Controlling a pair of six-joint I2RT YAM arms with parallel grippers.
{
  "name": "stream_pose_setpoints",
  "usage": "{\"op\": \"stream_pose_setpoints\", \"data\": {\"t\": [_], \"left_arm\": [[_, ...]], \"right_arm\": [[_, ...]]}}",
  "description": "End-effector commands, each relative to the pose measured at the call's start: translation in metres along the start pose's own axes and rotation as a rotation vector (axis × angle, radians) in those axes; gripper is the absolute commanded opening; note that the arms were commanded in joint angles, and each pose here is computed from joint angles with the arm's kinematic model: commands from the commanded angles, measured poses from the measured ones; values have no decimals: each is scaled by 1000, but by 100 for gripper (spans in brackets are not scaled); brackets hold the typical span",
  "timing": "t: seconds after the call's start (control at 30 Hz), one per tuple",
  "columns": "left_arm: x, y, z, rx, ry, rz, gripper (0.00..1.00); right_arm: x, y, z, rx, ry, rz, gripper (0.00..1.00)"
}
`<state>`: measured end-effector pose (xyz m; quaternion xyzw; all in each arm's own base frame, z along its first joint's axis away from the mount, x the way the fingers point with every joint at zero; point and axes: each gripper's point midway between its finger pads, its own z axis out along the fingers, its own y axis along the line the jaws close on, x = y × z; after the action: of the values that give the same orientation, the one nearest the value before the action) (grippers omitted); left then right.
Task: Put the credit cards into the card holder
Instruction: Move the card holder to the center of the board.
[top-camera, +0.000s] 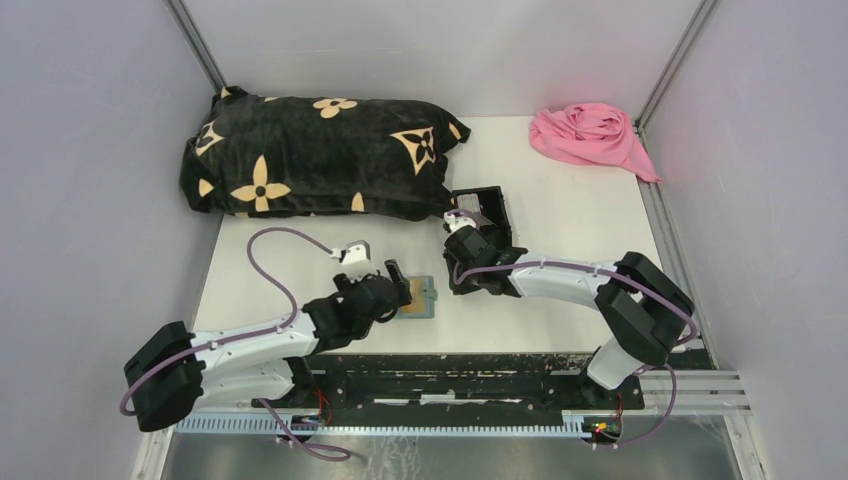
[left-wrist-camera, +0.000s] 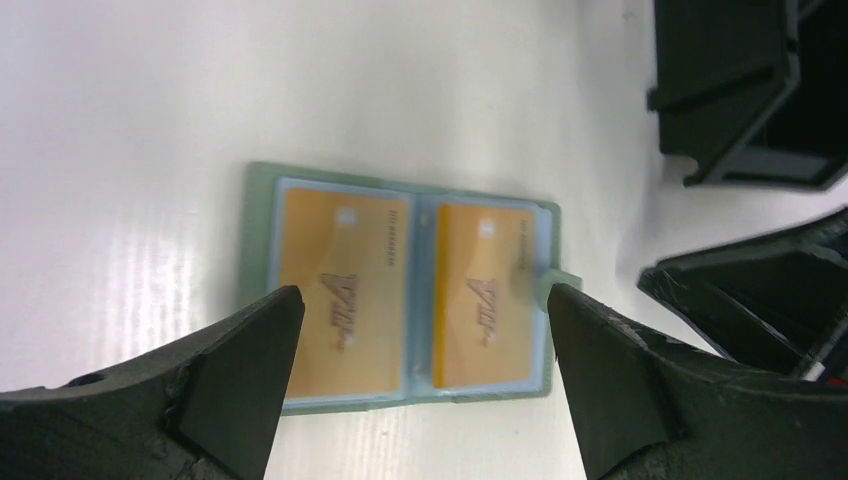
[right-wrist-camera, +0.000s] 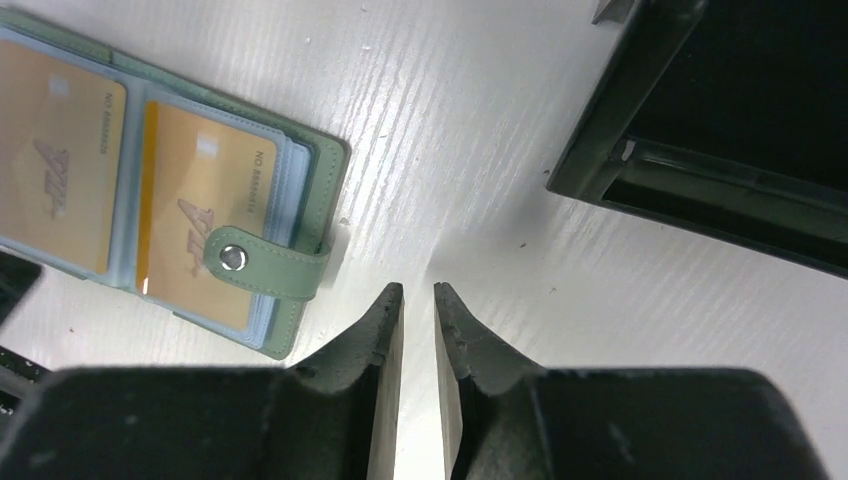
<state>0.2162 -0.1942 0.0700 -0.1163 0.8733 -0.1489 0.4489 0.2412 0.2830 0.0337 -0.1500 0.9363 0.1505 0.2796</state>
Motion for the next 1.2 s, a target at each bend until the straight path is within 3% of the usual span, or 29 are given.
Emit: {"op": "stream_pose_setpoints", "data": {"t": [0.0,0.3,0.77,1.17], "left_arm": [[-17,39,-2,-132,-116,-91,99],[2,78,3,-235,-110,-142,92],[0,112,-7,-310,-182,-254,69],[6,111,-3,-360,-142,-190,56]], "right_arm": [[-19,16,-12,-52,-66,12,24],[-16,20,-10,-50,-59,10,25],[-6,25,2,-45,-29,2,24],[1,37,7,-60,-15,-6,20]]}}
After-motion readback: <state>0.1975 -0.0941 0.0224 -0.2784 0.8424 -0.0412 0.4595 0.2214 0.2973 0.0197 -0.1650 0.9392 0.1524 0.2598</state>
